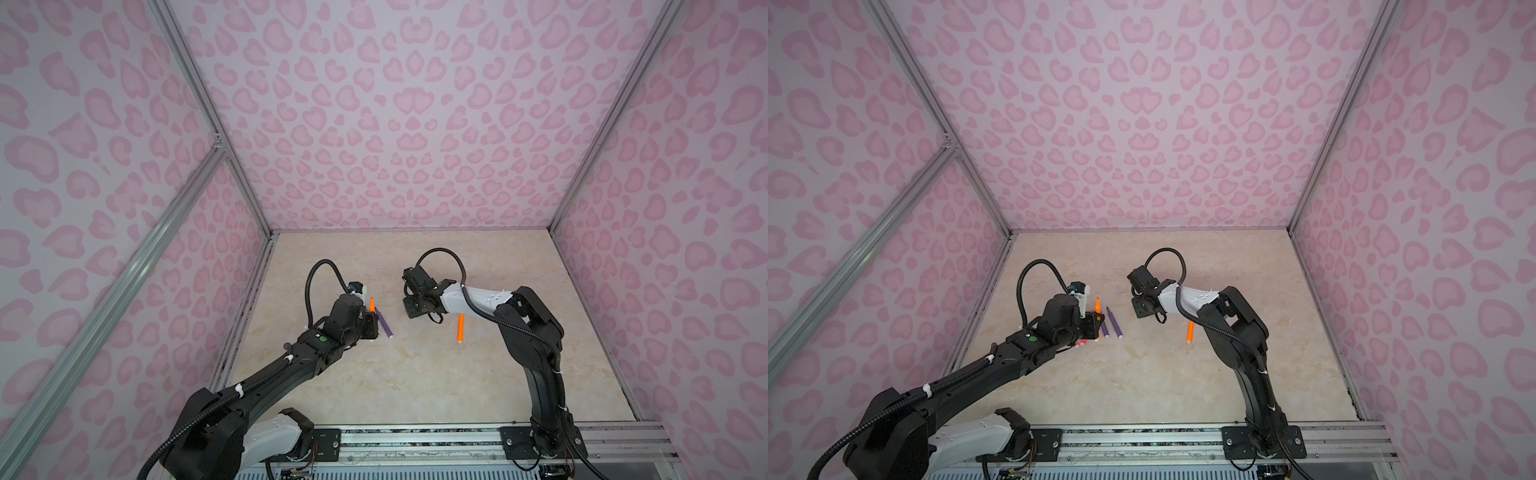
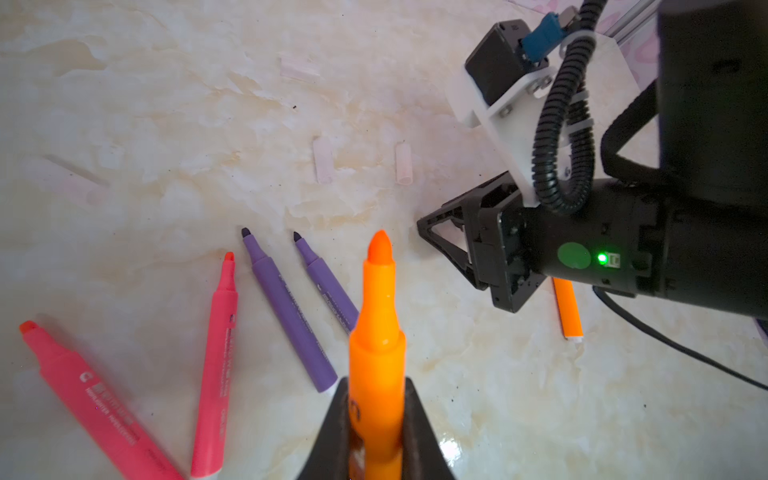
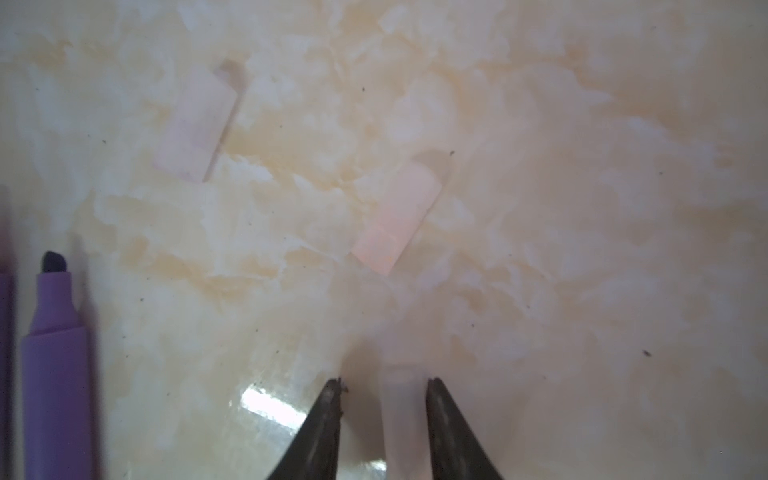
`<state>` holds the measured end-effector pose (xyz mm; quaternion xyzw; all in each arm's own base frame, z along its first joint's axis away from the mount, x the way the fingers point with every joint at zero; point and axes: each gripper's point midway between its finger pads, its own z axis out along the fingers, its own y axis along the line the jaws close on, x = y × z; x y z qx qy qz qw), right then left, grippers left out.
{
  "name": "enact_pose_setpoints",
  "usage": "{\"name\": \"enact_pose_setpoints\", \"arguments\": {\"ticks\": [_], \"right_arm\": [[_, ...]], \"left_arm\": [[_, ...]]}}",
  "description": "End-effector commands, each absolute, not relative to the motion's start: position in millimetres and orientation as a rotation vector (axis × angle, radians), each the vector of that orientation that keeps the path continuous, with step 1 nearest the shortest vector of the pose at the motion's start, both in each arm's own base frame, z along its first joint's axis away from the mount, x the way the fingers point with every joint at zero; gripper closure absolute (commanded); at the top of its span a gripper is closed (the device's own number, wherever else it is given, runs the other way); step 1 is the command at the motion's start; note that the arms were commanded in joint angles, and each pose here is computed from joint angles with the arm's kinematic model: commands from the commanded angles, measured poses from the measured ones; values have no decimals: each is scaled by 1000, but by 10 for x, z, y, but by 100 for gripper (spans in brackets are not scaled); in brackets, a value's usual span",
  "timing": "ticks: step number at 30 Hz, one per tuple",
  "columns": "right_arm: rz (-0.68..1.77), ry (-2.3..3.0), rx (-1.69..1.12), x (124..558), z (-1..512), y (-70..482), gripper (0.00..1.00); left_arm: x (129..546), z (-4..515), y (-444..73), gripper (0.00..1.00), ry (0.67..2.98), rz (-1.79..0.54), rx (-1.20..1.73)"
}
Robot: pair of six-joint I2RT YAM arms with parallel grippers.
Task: Insert the pens into the pen caps
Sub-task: 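Lower the right gripper onto a translucent cap and grasp it while left holds marker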
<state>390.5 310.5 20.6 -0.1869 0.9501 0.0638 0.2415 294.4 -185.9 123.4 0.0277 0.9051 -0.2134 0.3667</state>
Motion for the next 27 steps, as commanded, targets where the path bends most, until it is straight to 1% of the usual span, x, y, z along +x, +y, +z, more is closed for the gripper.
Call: {"name": "enact_pose_setpoints", "arguments": {"ticks": [1,6,13,14,16,21,27], "right_arm": [[96,2629,-534,3861,96,3024,69],[44,2643,-523,3881,63,2976,73],[15,2676,-520,3846,-31,2934,74],[27,2655,-512,3923,58,2995,74],[13,2664,-514,3924,42,2981,75],[9,2690,-528,3889,7,2982,77],[28,2692,-528,3847,69,2986,77]], "left_arm": [[2971,1298,-1863,96,2310,-549,75],[2965,1322,-1858,96,2304,-550,76],[2960,1304,-1872,96,2310,-555,81],[2965,1310,-1871,96,2308,-555,81],[2969,1319,-1871,96,2306,-557,78],[2966,1321,-1875,96,2306,-559,80],[2961,1329,-1873,96,2304,-561,79]]}}
